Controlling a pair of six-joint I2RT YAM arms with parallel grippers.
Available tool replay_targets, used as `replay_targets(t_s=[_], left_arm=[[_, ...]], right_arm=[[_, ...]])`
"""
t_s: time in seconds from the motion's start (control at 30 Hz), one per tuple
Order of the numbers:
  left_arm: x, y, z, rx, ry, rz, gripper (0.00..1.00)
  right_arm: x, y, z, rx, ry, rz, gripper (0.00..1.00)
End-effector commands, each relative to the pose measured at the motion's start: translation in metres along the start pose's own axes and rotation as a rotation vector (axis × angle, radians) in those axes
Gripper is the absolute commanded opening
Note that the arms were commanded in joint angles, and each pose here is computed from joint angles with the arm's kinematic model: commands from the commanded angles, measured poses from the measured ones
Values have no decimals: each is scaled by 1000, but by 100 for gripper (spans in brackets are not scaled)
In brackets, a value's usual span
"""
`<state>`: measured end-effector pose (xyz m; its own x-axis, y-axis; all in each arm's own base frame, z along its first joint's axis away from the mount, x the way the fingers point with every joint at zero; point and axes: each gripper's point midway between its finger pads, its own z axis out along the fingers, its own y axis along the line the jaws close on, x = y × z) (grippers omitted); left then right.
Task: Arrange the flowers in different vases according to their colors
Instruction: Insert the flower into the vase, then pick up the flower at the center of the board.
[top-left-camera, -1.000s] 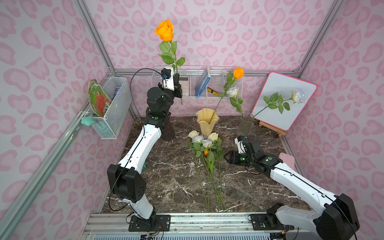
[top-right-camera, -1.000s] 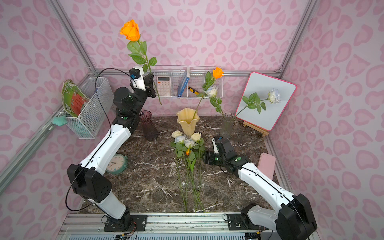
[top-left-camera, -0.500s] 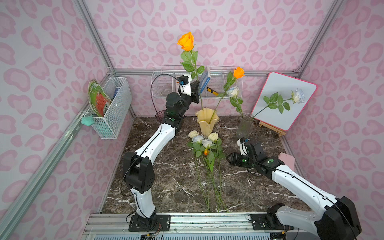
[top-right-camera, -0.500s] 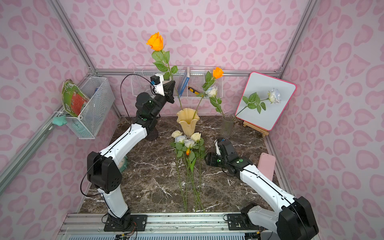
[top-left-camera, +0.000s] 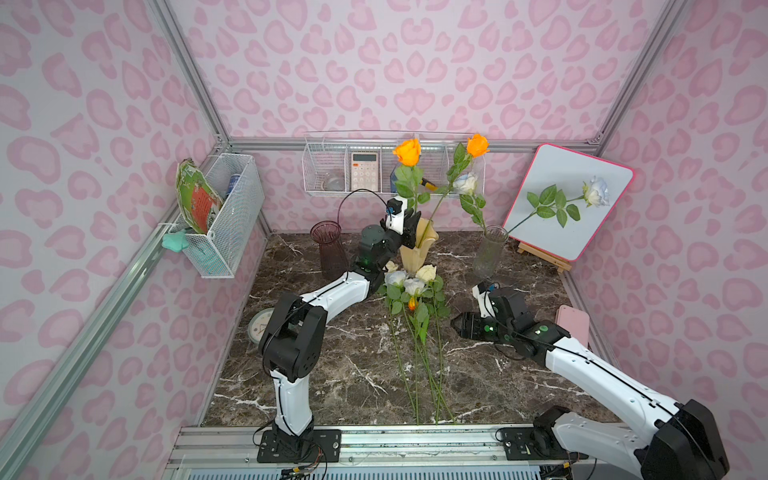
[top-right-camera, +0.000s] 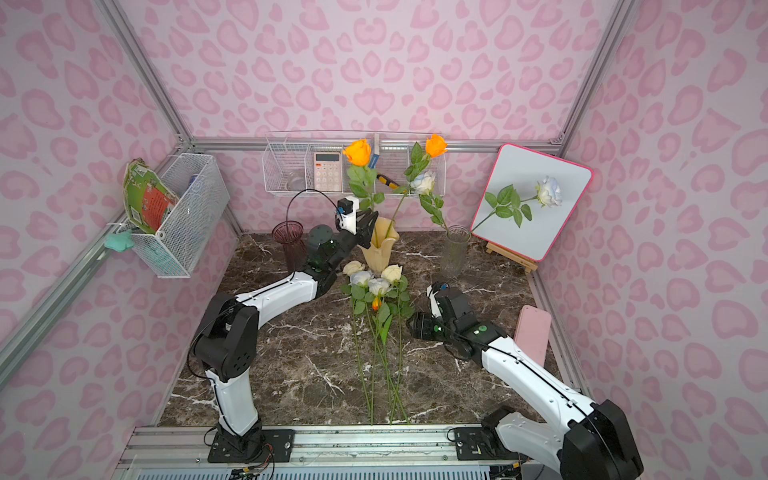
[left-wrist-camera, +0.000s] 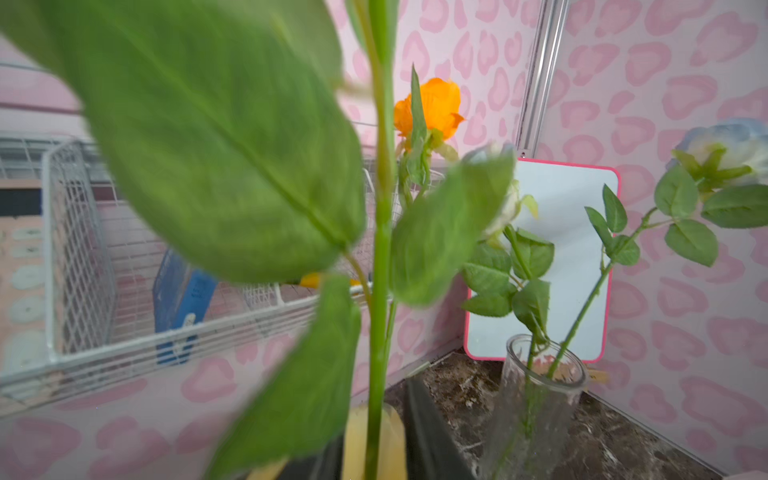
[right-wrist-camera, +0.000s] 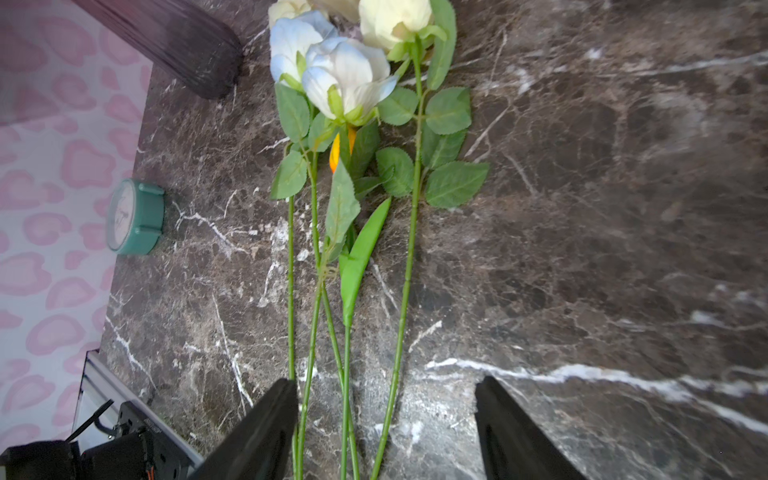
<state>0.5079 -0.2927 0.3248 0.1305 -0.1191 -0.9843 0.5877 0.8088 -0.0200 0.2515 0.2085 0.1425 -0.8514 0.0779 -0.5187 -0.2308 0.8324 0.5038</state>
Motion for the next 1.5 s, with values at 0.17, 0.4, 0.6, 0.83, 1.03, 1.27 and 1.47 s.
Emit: replay_targets(t_s=[0.17,0.4,0.6,0.83,1.03,1.27,1.47], left_arm=[[-9,-12,-28,-39,-22,22,74],[-55,0,-83,-177,1,7,78],[-70,-10,-140,-160,169,-35,76],[-41,-10,-202,-216,317,-108,74],[-24,-12,-248,-273,394,-151,74],[21,-15,-282,-339,506,-220,70],[64,-12,-303,-404,566,-316,68]], right_arm=[[40,48,24,-112,118,14,70],[98,76,53,-61,229,-12,66],[109,77,71,8,259,-28,58],[126,68,96,70,299,-21,49],[129,62,113,142,311,-49,33],[108,68,103,174,245,-69,4],[51,117,55,102,99,-157,0]])
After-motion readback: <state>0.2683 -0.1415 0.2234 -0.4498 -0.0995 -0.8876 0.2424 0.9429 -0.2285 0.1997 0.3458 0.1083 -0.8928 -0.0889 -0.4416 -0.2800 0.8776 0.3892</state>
